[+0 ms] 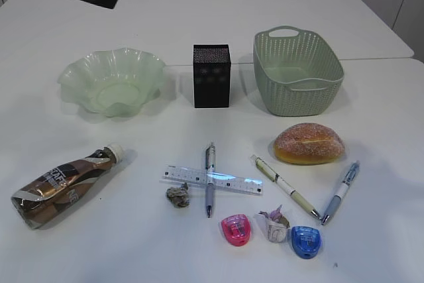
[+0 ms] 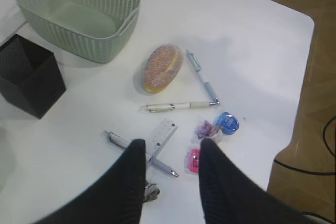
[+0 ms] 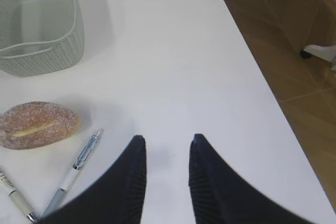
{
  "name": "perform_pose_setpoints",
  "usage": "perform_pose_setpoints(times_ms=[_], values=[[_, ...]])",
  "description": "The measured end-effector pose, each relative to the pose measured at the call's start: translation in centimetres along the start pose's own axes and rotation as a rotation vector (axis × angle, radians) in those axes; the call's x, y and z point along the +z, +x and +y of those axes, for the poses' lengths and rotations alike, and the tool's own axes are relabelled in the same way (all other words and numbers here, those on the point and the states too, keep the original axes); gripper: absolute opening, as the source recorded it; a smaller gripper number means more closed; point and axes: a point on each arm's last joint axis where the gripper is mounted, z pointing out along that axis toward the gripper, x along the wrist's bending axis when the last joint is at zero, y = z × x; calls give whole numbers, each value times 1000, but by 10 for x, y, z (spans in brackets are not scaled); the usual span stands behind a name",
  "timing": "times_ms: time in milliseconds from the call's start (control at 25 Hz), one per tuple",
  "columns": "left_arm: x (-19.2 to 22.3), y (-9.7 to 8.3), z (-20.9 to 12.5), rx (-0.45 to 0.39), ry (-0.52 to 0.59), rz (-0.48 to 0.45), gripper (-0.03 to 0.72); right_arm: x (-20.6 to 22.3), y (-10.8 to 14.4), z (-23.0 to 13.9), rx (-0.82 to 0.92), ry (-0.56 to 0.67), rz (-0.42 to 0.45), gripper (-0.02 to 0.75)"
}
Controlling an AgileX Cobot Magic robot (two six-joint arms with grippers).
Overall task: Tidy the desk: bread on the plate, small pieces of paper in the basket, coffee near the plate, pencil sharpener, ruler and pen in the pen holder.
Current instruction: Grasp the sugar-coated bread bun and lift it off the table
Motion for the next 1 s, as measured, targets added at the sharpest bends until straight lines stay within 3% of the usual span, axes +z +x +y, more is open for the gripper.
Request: perform_pose_setpoints(times_ms=[280, 680, 1000], values=[[48, 6, 13, 58, 51, -81, 241, 17, 11, 20, -6, 100, 2, 239], [122, -10, 14, 116, 69, -103, 241, 32, 20, 27, -35, 167, 42, 239], [168, -22, 8, 164, 95, -131, 244, 35, -2, 48, 17, 147, -17, 239]])
